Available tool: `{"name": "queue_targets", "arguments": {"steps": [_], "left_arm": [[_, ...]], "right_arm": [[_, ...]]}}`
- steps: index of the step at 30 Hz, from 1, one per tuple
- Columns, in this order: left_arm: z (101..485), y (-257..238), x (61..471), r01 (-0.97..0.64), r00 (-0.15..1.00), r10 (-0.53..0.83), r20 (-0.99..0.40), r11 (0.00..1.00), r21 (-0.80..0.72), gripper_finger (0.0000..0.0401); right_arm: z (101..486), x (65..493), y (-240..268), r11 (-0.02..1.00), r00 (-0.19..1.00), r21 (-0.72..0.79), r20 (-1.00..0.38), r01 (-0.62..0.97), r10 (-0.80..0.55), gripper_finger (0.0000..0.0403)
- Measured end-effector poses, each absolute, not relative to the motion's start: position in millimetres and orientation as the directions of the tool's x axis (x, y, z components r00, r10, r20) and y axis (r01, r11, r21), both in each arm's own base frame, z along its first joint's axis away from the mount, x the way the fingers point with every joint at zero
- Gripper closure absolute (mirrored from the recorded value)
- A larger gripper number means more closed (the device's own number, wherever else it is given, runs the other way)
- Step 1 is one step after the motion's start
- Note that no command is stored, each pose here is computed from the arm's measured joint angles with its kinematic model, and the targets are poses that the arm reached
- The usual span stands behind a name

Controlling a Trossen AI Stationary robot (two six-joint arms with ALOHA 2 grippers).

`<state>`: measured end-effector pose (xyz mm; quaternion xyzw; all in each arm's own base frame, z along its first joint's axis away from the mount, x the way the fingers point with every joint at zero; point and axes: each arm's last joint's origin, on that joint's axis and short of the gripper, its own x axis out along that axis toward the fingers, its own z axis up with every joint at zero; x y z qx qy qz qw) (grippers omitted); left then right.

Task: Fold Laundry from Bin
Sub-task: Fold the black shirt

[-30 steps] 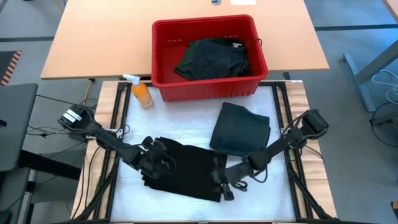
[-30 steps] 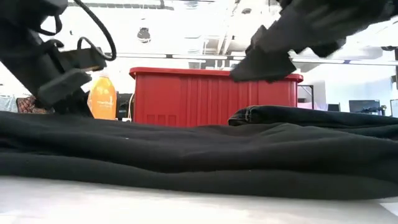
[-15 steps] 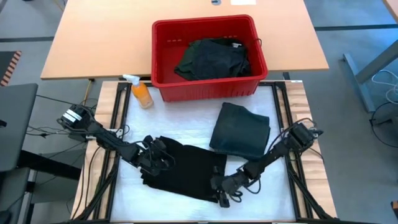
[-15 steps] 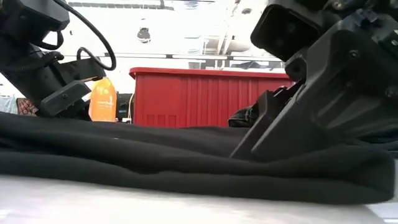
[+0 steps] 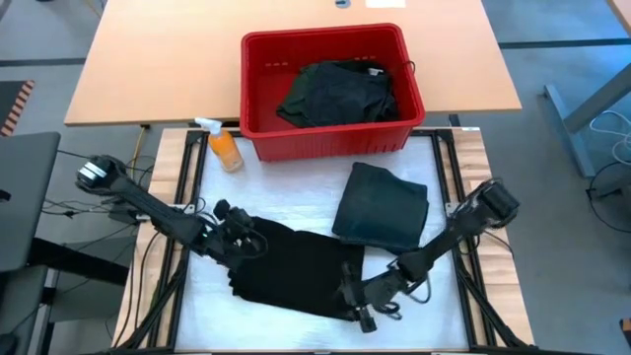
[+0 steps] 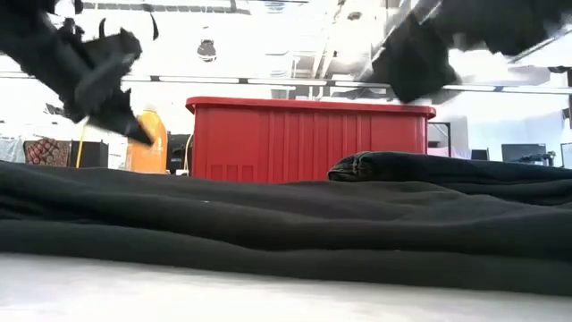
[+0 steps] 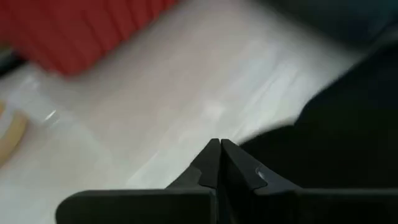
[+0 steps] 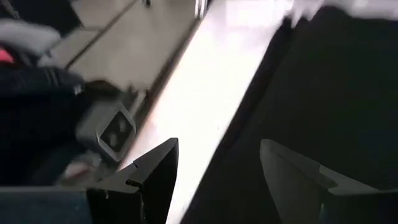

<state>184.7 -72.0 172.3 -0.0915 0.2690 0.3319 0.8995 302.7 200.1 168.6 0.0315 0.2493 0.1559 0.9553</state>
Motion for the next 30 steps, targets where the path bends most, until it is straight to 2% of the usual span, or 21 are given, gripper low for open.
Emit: {"name": "queue_targets", "arguments": {"steps": [3, 5, 9, 11, 15, 21, 30], "left_arm": [[190, -71, 182, -0.634, 0.706, 0.534, -0.466, 0.769, -0.079, 0.0401], [192, -71, 183, -0.612, 0.736, 0.509, -0.446, 0.783, -0.115, 0.0401], [177, -72, 183, -0.594, 0.747, 0.478, -0.462, 0.792, -0.141, 0.0401], [164, -72, 183, -0.594, 0.748, 0.475, -0.464, 0.791, -0.149, 0.0401], [141, -71, 182, -0.604, 0.748, 0.472, -0.466, 0.775, -0.186, 0.0401], [113, -67, 178, -0.66, 0.681, 0.508, -0.528, 0.737, -0.143, 0.0401], [106, -55, 171, -0.741, 0.562, 0.592, -0.578, 0.671, -0.033, 0.0401]], "right_arm": [[184, 298, 192, 0.963, 0.842, 0.114, -0.467, -0.245, 0.269, 0.0148], [186, 296, 185, 0.984, 0.849, 0.09, -0.497, -0.155, 0.179, 0.0148], [179, 287, 173, 0.995, 0.816, 0.039, -0.575, 0.096, -0.056, 0.0148], [168, 285, 170, 0.984, 0.779, 0.025, -0.614, 0.178, -0.125, 0.0148], [153, 286, 171, 0.972, 0.747, 0.032, -0.646, 0.231, -0.156, 0.0148], [126, 290, 171, 0.963, 0.703, 0.01, -0.685, 0.269, -0.189, 0.0148], [122, 294, 167, 0.963, 0.683, 0.047, -0.714, 0.267, -0.154, 0.0148]]}}
